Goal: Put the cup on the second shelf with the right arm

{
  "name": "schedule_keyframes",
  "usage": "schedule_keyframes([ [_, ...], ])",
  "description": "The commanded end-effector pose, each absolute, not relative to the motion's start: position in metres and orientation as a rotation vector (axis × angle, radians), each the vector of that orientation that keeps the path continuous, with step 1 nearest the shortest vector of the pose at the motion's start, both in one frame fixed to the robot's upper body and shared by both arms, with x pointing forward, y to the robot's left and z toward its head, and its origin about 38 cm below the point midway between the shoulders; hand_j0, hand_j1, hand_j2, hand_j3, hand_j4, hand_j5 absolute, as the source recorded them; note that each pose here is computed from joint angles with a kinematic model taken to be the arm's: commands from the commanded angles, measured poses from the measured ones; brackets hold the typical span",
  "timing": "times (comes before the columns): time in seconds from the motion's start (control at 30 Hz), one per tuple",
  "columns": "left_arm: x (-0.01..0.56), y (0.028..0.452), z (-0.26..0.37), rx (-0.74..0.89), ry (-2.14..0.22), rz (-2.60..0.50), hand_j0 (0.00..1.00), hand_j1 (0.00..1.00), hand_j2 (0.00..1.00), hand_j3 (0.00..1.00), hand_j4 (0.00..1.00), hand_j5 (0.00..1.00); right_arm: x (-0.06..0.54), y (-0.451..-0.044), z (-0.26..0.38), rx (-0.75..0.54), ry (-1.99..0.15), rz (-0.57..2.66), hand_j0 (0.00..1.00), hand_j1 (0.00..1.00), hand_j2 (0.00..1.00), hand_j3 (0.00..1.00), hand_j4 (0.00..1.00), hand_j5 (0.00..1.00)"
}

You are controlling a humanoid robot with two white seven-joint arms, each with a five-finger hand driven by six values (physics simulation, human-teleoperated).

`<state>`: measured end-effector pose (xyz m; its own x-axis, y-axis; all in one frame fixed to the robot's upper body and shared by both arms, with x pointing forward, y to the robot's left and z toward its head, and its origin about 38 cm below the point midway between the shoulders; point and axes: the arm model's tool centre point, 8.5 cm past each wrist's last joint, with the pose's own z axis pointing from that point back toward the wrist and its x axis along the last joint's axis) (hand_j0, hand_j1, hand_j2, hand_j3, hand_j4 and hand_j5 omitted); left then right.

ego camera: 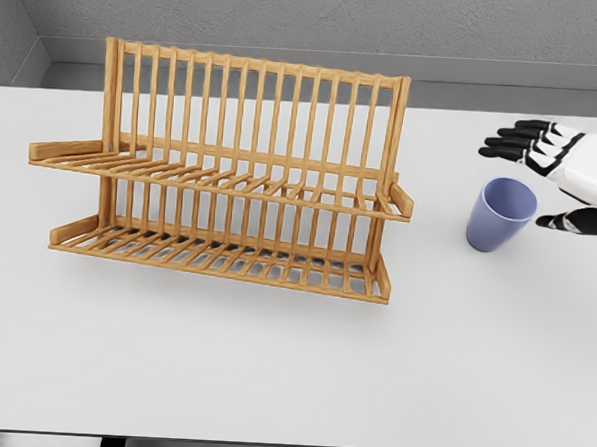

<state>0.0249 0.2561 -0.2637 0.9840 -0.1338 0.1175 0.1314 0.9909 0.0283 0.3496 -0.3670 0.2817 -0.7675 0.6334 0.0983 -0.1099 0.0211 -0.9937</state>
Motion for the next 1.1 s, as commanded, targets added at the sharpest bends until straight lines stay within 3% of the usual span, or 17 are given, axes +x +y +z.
schedule_keyframes([
  [0.0,0.025,0.256,-0.264,0.020,-0.120,-0.134,1.00,1.00,1.00,1.00,1.00,1.00,0.349,-0.366,0.282,-0.522,-1.774,1.801,1.00,1.00,1.00,1.00,1.00,1.00],
  [0.2,0.025,0.256,-0.264,0.020,-0.120,-0.134,1.00,1.00,1.00,1.00,1.00,1.00,0.357,-0.382,0.284,-0.588,-1.728,1.753,1.00,1.00,1.00,1.00,1.00,1.00],
  [0.33,0.025,0.256,-0.264,0.020,-0.120,-0.134,1.00,1.00,1.00,1.00,1.00,1.00,0.369,-0.380,0.283,-0.501,-1.350,2.013,1.00,1.00,1.00,1.00,1.00,1.00],
  [0.5,0.025,0.256,-0.264,0.020,-0.120,-0.134,1.00,1.00,1.00,1.00,1.00,1.00,0.392,-0.356,0.272,-0.436,-1.382,2.026,1.00,1.00,1.00,1.00,1.00,1.00],
  [0.83,0.025,0.256,-0.264,0.021,-0.120,-0.132,1.00,1.00,1.00,1.00,1.00,1.00,0.414,-0.379,0.263,-0.451,-1.340,1.935,1.00,1.00,1.00,1.00,1.00,1.00],
  [1.07,0.025,0.256,-0.264,0.020,-0.120,-0.134,1.00,1.00,1.00,1.00,1.00,1.00,0.428,-0.381,0.237,-0.393,-1.276,1.914,1.00,1.00,1.00,1.00,1.00,1.00],
])
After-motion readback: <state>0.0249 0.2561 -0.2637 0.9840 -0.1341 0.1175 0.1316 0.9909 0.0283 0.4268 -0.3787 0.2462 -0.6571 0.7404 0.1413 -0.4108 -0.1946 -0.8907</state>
